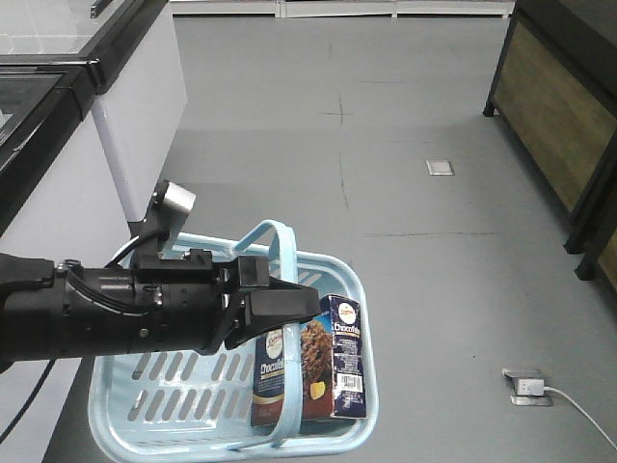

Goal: Left arm holds basket, right arm returns cookies
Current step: 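Hold the basket up with the left gripper beside the robot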

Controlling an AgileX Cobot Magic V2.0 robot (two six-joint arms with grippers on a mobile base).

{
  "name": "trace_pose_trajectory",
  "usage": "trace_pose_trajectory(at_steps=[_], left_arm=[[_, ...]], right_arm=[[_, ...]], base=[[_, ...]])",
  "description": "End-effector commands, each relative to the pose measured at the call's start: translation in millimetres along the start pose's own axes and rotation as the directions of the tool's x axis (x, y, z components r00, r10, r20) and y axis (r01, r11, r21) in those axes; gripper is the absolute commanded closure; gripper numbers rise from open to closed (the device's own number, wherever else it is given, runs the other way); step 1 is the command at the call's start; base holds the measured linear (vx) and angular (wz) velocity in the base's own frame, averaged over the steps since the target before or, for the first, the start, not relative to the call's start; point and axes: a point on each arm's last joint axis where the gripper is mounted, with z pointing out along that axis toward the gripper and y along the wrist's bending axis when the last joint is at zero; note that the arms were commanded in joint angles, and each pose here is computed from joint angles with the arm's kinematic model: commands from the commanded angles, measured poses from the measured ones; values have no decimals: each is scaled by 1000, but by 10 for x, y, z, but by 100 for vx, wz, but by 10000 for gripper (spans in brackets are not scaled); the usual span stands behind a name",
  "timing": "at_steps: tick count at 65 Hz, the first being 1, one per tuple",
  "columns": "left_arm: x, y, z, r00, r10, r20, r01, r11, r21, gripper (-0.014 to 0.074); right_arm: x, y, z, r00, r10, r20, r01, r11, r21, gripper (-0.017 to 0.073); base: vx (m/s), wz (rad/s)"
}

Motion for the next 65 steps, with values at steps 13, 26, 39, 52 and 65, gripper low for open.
trace_pose_trajectory(at_steps=[13, 26, 39, 52, 65], left_arm=[[-100, -223, -59, 991, -111, 80, 104, 991, 88, 599], [-98, -224, -59, 990, -117, 77, 110, 990, 88, 599], [-98, -224, -59, 990, -117, 77, 110, 990, 88, 599], [-98, -224, -59, 990, -117, 77, 110, 990, 88, 599], [-98, -224, -59, 990, -117, 77, 110, 990, 88, 599]], right_arm=[[-9, 7, -4, 998, -2, 65, 3, 1000, -7, 565], [-12, 7, -3, 998, -2, 65, 3, 1000, -7, 565], [-12, 7, -3, 998, -2, 65, 3, 1000, -7, 565], [-12, 7, -3, 998, -2, 65, 3, 1000, -7, 565], [-12, 7, -3, 998, -2, 65, 3, 1000, -7, 565]], base=[[0, 0], [0, 0], [0, 0], [0, 0], [0, 0]])
